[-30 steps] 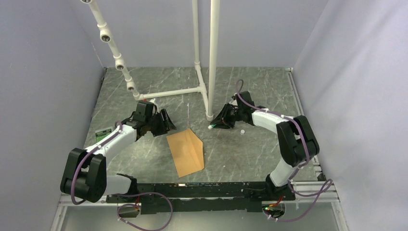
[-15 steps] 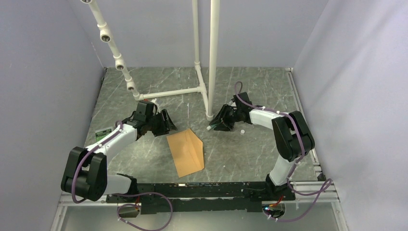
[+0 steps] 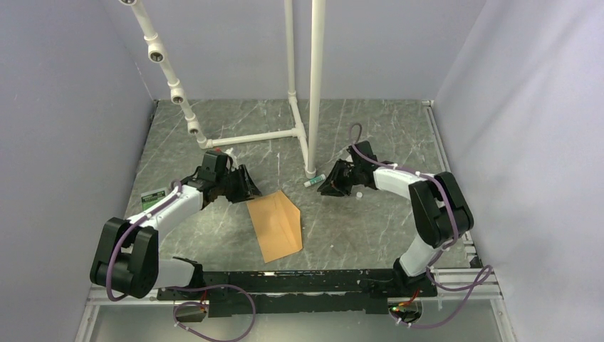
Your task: Place the letter into the envelope and seal it
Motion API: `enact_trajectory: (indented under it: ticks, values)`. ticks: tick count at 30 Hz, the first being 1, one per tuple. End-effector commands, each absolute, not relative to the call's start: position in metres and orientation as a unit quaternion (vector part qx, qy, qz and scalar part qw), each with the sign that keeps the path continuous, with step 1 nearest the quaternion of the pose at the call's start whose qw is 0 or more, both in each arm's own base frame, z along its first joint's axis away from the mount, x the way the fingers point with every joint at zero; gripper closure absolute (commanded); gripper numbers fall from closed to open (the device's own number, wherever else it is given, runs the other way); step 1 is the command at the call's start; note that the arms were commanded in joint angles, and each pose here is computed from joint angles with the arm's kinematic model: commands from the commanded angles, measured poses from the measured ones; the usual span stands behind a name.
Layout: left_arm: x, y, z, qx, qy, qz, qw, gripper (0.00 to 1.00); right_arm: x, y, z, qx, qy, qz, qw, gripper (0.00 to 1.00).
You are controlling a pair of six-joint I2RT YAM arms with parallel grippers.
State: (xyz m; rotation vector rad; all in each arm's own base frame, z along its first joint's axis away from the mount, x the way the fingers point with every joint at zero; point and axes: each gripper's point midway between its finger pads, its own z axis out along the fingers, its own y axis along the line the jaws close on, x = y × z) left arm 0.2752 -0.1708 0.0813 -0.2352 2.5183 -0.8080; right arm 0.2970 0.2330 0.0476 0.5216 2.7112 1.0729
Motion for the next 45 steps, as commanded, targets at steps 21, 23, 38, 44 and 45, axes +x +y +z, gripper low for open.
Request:
enact_trajectory:
  ticks: [21,23,38,44,45]
  values:
    - [0.213,-0.162,0.014,-0.178,0.940,-0.269,0.107,0.98,0.228,0.305,0.051,-0.010,0.885,0.415,0.212,0.84]
    - [0.207,-0.157,0.004,-0.190,0.945,-0.252,0.092,0.97,0.224,0.310,0.045,-0.008,0.882,0.425,0.204,0.85]
    - [0.189,-0.152,-0.014,-0.222,0.943,-0.238,0.068,0.98,0.199,0.349,0.051,-0.059,0.889,0.400,0.215,0.85]
    - [0.192,-0.154,-0.010,-0.214,0.942,-0.246,0.074,0.98,0.204,0.356,0.038,-0.067,0.906,0.365,0.204,0.85]
    - [0.193,-0.155,-0.009,-0.212,0.943,-0.247,0.075,0.98,0.204,0.357,0.035,-0.067,0.908,0.362,0.201,0.85]
